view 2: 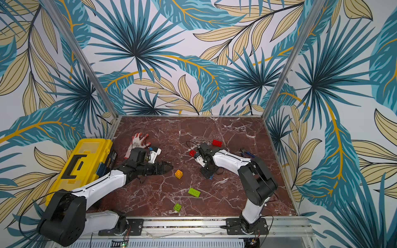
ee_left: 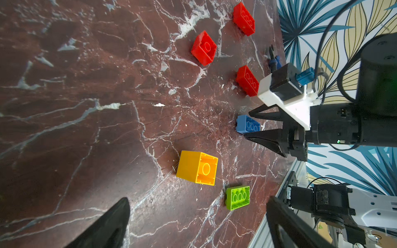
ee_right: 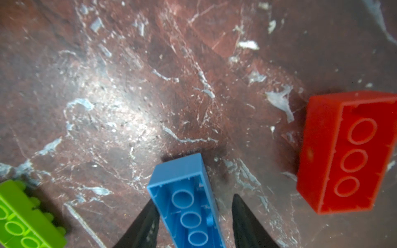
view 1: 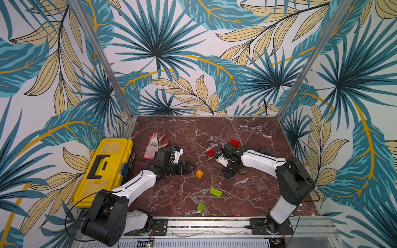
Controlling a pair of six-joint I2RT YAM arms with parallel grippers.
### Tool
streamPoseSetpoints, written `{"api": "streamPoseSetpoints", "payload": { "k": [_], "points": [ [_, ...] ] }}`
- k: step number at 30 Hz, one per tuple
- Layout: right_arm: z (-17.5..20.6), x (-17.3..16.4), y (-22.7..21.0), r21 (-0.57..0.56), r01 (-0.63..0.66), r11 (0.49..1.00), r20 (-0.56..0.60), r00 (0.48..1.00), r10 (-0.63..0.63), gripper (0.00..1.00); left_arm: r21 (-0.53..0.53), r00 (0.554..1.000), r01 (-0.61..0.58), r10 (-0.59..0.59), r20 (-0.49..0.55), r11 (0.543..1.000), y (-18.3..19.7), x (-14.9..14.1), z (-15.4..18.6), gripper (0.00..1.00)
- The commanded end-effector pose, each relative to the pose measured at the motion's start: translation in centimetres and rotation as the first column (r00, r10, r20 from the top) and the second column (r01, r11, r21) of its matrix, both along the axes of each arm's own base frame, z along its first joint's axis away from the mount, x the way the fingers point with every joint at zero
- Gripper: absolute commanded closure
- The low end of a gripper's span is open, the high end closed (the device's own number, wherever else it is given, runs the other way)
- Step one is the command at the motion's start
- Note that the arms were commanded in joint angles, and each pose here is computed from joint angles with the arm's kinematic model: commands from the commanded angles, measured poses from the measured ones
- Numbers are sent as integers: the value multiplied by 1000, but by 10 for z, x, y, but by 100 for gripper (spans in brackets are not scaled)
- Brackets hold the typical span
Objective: Assemble a carrot with lego
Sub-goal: Pick up the lego brick from the center of the board, then assemble the lego brick with the lego brick.
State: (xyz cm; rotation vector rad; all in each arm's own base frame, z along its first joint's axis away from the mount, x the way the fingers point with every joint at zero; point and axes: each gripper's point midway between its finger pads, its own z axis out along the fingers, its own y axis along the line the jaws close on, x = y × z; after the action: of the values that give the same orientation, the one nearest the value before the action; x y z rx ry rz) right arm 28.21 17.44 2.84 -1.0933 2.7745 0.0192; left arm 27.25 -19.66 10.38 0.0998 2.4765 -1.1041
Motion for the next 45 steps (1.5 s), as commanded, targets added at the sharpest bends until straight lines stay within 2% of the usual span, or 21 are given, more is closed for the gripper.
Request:
{"api": "streamPoseSetpoints", "payload": {
  "k": [1, 8, 11, 16, 19, 25, 29, 37, 45],
  "points": [
    [-3, -9, -4, -4, 1, 1000, -30, 1000, -2, 51, -13, 998, 23, -23, 53, 1000, -6, 10, 14, 1],
    [0, -13, 0, 11, 20, 1000, -75, 997, -19, 70, -35, 999, 45, -44, 8, 998, -13, 14, 2, 0],
    [14, -11, 13, 71, 48, 996, -83, 996, -42, 75, -47, 999, 51, -52, -16, 998, -16, 15, -4, 1],
    [63, -7, 60, 166, 6, 986, -14, 1000, -4, 75, -34, 999, 12, -13, -35, 999, -9, 15, -9, 1],
    [82, -7, 90, 163, -52, 985, 6, 999, 51, 74, -24, 997, -55, 54, -60, 998, 6, 16, -15, 1],
    [87, 1, 130, 133, -80, 988, -3, 997, 81, 74, 28, 948, -282, 282, -148, 959, 52, 17, -36, 1],
    [81, -8, 152, 113, -103, 988, -19, 994, 106, 74, 59, 921, -367, 372, -120, 928, 69, 13, -32, 1],
    [61, -16, 163, 54, -126, 991, -56, 990, 129, 75, 11, 945, -296, 295, -140, 955, 58, 7, -30, 1],
    [52, -15, 164, 30, -134, 990, -61, 989, 136, 75, 1, 947, -288, 285, -146, 958, 58, 6, -32, 1]
  ]
}}
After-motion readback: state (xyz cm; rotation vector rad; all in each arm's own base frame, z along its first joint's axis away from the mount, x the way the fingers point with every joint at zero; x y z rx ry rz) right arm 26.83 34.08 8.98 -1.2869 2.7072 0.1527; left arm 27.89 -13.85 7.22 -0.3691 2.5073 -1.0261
